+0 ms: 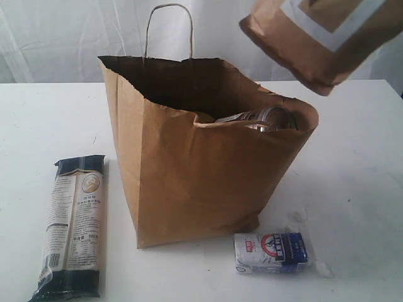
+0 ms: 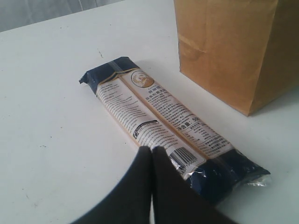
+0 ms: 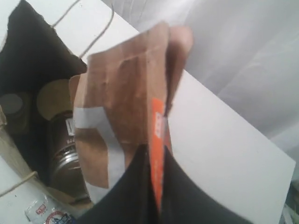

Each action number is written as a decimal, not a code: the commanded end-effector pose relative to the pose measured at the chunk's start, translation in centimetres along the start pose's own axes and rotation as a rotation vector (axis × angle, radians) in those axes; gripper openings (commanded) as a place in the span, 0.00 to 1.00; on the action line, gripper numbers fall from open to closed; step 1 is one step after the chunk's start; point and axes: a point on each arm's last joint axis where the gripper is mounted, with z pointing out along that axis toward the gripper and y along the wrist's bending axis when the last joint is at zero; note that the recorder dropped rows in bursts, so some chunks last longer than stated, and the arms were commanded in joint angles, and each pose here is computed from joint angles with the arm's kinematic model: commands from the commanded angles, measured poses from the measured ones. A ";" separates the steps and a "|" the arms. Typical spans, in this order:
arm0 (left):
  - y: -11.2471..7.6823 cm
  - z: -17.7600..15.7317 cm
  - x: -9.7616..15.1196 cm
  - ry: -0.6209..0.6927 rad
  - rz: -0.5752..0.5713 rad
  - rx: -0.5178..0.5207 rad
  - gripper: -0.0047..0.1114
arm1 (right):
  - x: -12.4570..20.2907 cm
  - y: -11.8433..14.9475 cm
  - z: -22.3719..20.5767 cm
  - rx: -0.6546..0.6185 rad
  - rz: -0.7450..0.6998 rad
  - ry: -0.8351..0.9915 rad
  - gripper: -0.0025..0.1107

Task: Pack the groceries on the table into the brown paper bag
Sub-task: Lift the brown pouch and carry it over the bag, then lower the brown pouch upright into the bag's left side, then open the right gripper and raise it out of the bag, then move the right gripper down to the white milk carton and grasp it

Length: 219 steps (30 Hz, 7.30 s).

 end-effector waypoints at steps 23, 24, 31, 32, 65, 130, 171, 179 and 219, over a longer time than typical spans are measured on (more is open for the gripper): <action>0.0 0.0 0.1 -0.003 -0.008 -0.003 0.04 | -6.9 4.9 9.9 -0.120 -0.203 -0.057 0.02; 0.0 0.0 0.1 -0.003 -0.008 -0.003 0.04 | -6.9 5.0 10.2 -0.123 -0.204 -0.050 0.02; 0.0 0.0 0.1 -0.003 -0.008 -0.003 0.04 | -6.5 5.8 12.2 -0.156 -0.218 0.023 0.02; 0.0 0.0 0.1 -0.003 -0.008 -0.003 0.04 | -6.4 5.9 12.4 -0.161 -0.220 0.033 0.02; 0.0 0.0 0.1 -0.003 -0.008 -0.003 0.04 | -3.6 11.0 21.0 -0.356 -0.234 0.272 0.03; 0.0 0.0 0.1 -0.003 -0.008 -0.003 0.04 | 16.6 9.0 1.2 -0.161 0.000 0.322 0.63; 0.0 0.0 0.1 -0.003 -0.008 -0.003 0.04 | 21.3 16.9 23.7 -0.529 -0.835 0.427 0.57; 0.0 0.0 0.1 -0.003 -0.008 -0.003 0.04 | 21.7 17.2 22.8 -0.539 -0.683 0.536 0.21; 0.0 0.0 0.1 -0.003 -0.008 -0.003 0.04 | 19.6 18.8 20.7 -0.516 -0.697 0.454 0.67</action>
